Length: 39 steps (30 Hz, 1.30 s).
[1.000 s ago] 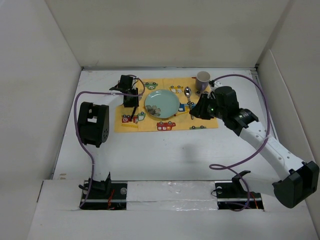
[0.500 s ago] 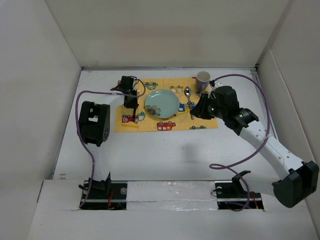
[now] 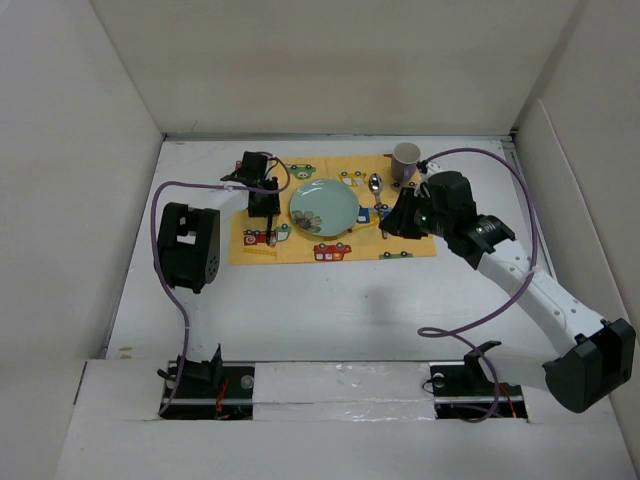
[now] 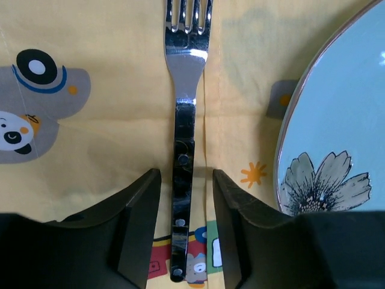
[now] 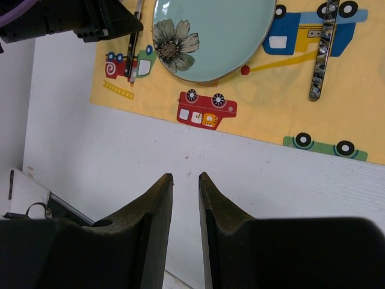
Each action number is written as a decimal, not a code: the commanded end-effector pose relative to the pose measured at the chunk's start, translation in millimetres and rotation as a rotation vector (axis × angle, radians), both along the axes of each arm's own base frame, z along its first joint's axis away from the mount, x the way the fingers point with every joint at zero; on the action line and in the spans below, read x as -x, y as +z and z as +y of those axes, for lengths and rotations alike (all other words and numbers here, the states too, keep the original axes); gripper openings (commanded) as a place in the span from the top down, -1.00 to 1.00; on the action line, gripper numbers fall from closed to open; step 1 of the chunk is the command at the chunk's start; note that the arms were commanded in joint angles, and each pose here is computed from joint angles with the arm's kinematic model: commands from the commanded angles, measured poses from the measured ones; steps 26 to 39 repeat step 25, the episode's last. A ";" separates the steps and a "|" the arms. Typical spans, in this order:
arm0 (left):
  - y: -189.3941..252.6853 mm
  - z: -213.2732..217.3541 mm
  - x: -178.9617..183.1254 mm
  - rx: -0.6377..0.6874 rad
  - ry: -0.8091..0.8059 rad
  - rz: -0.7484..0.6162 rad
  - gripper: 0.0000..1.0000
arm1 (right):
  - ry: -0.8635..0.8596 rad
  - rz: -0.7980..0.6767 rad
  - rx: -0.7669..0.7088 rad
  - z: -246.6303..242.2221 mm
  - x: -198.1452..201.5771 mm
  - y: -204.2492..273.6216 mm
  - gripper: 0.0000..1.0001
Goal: Set the dinner table for one person
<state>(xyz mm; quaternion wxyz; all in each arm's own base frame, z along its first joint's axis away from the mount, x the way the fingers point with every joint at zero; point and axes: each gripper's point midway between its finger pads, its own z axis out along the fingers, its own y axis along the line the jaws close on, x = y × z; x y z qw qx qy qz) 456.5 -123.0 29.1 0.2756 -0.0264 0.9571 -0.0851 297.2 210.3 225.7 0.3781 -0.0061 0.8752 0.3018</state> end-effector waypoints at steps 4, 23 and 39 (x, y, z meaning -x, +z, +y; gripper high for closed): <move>55.1 8.3 1.4 -0.019 0.037 -0.067 0.03 | 0.012 -0.068 -0.022 0.3 -7.8 32.8 0.38; 371.1 40.2 142.4 0.381 0.231 -0.814 -0.27 | -0.514 -0.535 -0.058 -135.1 31.9 230.3 -0.65; 359.6 41.2 153.9 0.393 0.235 -0.798 -0.45 | -0.509 -0.494 -0.036 -134.4 26.3 210.3 -0.75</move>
